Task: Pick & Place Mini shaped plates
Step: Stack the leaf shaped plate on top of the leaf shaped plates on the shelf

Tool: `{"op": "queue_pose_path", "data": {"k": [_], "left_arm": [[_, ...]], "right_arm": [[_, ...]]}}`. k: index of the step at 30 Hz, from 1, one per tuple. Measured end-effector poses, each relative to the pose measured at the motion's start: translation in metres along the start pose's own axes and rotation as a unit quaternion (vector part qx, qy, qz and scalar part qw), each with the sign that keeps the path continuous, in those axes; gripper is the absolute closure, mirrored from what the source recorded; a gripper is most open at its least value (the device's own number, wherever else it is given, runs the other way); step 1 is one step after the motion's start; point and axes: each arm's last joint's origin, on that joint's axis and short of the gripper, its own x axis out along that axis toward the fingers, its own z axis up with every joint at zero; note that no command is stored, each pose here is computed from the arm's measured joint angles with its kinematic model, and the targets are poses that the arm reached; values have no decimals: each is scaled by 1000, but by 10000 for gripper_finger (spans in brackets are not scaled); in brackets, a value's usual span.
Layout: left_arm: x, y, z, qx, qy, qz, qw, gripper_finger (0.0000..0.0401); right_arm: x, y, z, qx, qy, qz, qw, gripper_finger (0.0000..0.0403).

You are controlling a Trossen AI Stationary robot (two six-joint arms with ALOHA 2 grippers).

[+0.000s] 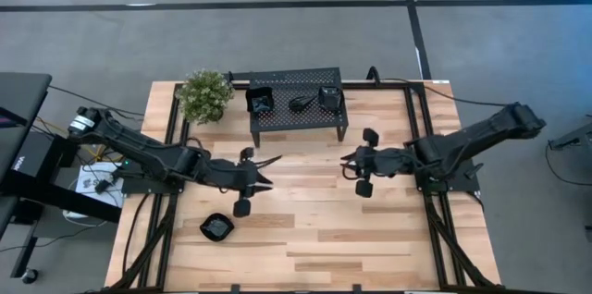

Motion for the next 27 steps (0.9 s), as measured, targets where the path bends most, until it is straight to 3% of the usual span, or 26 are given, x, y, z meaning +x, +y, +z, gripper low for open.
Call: {"op": "queue_pose_path", "data": {"k": [3, 5, 9, 12, 17, 27], "left_arm": [[-6, 2, -18, -75, 97, -3, 992, 309], [-12, 1, -33, -117, 179, -6, 977, 296], [-22, -6, -56, -140, 300, 18, 943, 284], [-23, -13, -74, -137, 330, 9, 934, 283], [-22, -21, -111, -187, 379, -20, 906, 283], [-22, -20, -149, -186, 413, -21, 891, 283]], "right_arm": [[10, 4, -23, -14, -16, 10, 1000, 333], [13, 3, -26, -24, -9, 7, 1000, 333], [15, -1, -24, -23, -13, -1, 1000, 333], [16, -3, -19, -23, -32, -6, 999, 333], [17, -5, -16, -17, -42, -9, 999, 333], [17, -5, -12, -8, -62, -8, 998, 333]]}}
